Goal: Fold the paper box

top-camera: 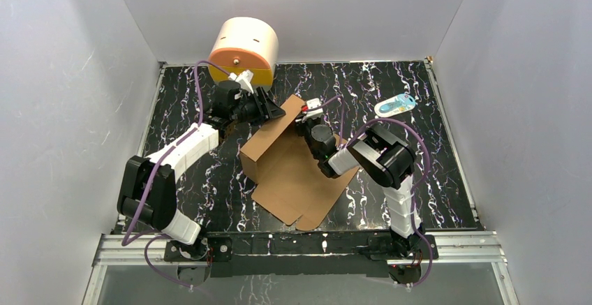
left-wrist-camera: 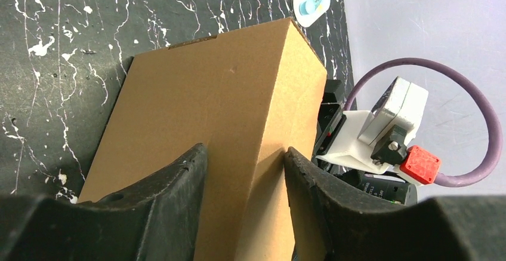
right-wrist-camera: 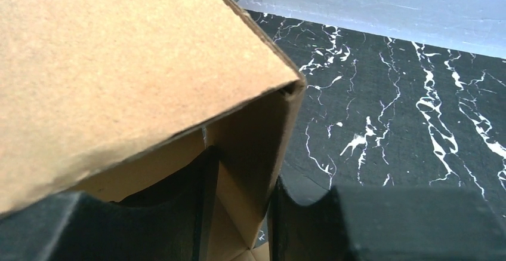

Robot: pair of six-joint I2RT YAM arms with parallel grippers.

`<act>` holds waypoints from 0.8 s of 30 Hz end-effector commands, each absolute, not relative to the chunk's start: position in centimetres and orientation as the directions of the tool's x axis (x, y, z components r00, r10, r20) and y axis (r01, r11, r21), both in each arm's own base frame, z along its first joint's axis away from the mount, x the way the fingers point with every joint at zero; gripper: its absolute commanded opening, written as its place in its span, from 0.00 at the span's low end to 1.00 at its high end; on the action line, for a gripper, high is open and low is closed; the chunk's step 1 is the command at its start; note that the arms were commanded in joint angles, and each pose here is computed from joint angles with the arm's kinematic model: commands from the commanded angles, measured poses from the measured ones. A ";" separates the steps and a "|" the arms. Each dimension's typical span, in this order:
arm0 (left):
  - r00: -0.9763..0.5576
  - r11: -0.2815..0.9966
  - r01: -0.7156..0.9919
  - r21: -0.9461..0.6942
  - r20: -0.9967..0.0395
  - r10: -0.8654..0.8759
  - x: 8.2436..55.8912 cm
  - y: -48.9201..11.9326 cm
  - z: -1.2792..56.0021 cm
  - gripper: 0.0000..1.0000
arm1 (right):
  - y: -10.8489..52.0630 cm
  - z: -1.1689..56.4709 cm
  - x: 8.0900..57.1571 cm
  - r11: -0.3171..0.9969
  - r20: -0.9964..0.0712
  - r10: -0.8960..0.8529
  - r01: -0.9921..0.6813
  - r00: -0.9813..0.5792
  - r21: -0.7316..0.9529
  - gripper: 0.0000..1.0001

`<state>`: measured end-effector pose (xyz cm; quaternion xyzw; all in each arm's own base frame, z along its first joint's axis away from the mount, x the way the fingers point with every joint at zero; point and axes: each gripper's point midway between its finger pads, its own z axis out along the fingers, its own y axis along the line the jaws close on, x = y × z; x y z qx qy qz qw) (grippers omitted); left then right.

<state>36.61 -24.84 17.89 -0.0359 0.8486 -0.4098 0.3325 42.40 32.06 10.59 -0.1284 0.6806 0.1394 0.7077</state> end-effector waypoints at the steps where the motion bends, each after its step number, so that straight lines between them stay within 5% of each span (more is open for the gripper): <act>1: -0.878 0.677 0.148 -0.721 -0.410 -0.245 32.4 -25.1 14.7 0.50 | 30.4 14.0 44.7 0.963 -0.990 0.040 -0.269 0.133 0.003 0.45; 10: -0.790 0.807 0.164 -0.567 -0.565 -0.236 34.7 -22.2 18.6 0.65 | 30.6 15.0 42.0 0.922 -0.995 0.001 -0.385 0.100 -0.038 0.67; 24: -0.635 0.975 0.173 -0.138 -0.772 0.003 33.1 -18.6 22.9 0.69 | 25.4 12.8 36.2 0.926 -0.971 -0.132 -0.374 -0.201 -0.048 0.93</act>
